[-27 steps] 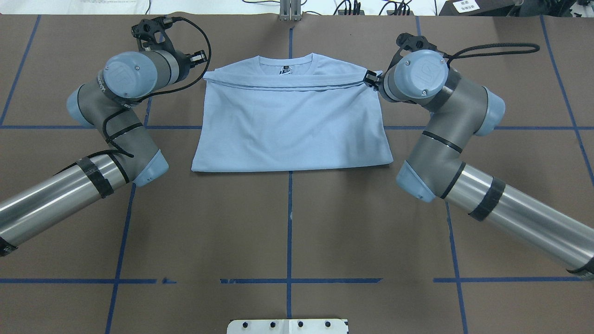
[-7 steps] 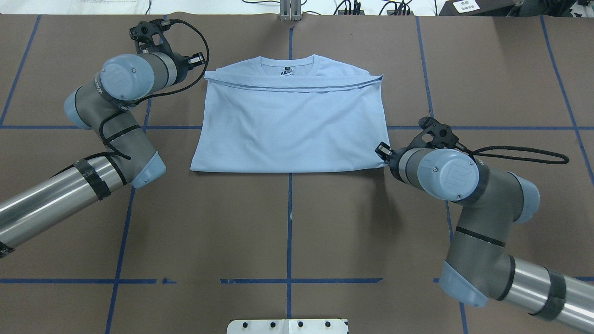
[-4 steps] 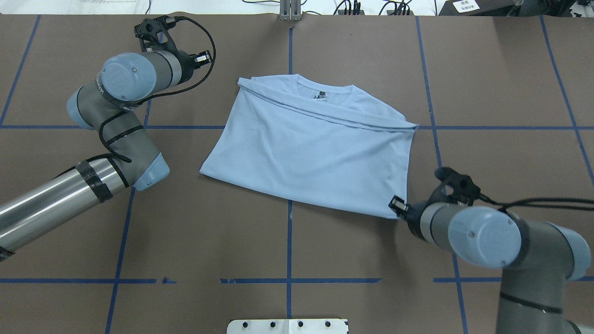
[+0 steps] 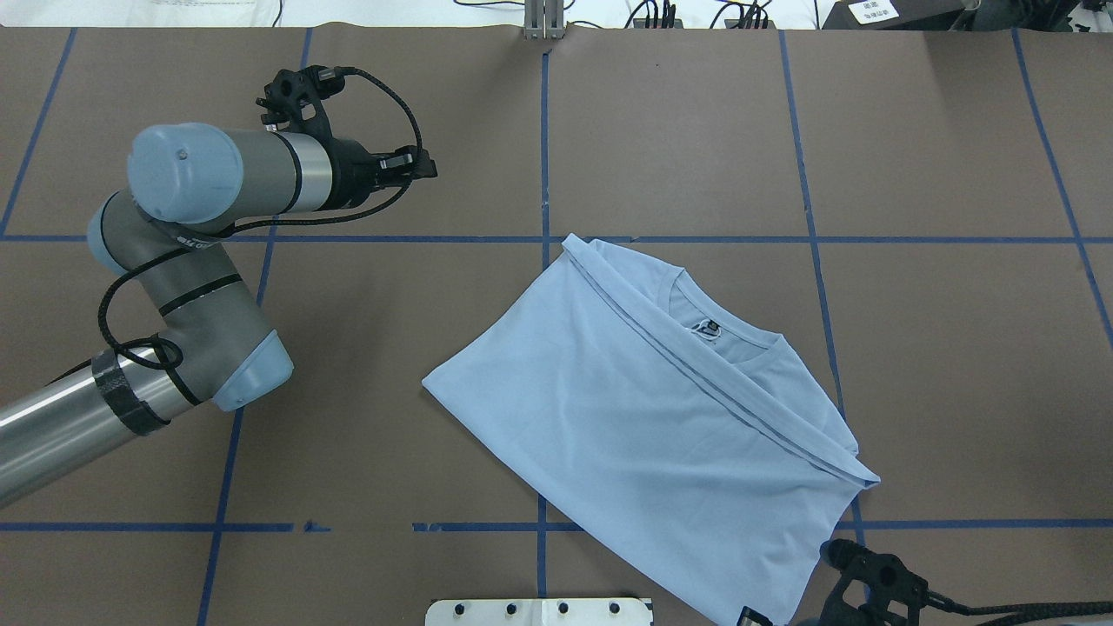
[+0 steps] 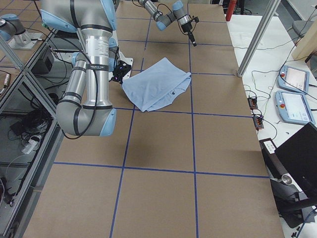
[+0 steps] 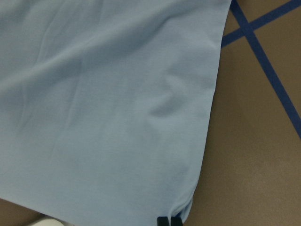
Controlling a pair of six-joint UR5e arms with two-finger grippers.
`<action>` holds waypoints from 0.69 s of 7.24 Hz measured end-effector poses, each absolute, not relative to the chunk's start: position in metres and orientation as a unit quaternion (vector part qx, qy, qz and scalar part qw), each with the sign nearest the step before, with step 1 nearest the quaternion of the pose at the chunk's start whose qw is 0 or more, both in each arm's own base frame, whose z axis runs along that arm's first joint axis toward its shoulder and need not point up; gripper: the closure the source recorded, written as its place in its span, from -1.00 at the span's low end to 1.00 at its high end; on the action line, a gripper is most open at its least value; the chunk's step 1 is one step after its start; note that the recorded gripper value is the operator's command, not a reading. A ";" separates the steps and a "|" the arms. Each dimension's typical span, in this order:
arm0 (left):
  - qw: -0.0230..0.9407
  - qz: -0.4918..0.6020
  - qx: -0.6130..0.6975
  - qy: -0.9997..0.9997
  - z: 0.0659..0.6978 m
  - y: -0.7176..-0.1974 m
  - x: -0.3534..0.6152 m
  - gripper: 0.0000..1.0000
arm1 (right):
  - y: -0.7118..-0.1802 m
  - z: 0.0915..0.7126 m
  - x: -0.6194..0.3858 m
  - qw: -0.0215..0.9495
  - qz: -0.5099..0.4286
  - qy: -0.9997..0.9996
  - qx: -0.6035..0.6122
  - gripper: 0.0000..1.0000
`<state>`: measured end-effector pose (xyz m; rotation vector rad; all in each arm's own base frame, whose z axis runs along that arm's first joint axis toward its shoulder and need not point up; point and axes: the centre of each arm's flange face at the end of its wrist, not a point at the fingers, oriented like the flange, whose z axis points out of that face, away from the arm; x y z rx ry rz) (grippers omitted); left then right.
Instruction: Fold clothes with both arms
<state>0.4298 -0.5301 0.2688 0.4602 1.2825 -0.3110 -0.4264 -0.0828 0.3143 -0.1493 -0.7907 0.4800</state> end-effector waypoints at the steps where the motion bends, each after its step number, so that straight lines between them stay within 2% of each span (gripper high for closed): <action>1: 0.755 -0.147 0.179 0.613 0.259 -0.508 0.435 -1.00 | -0.083 0.316 -0.428 0.891 0.236 -0.384 -0.050 -1.00; 3: 0.741 -0.172 0.106 0.640 0.247 -0.454 0.457 -0.87 | -0.137 0.300 -0.422 0.865 0.290 -0.410 -0.009 -1.00; 5: 0.771 -0.193 0.029 0.606 0.236 -0.406 0.487 -0.81 | -0.216 0.268 -0.407 0.837 0.325 -0.439 0.034 -1.00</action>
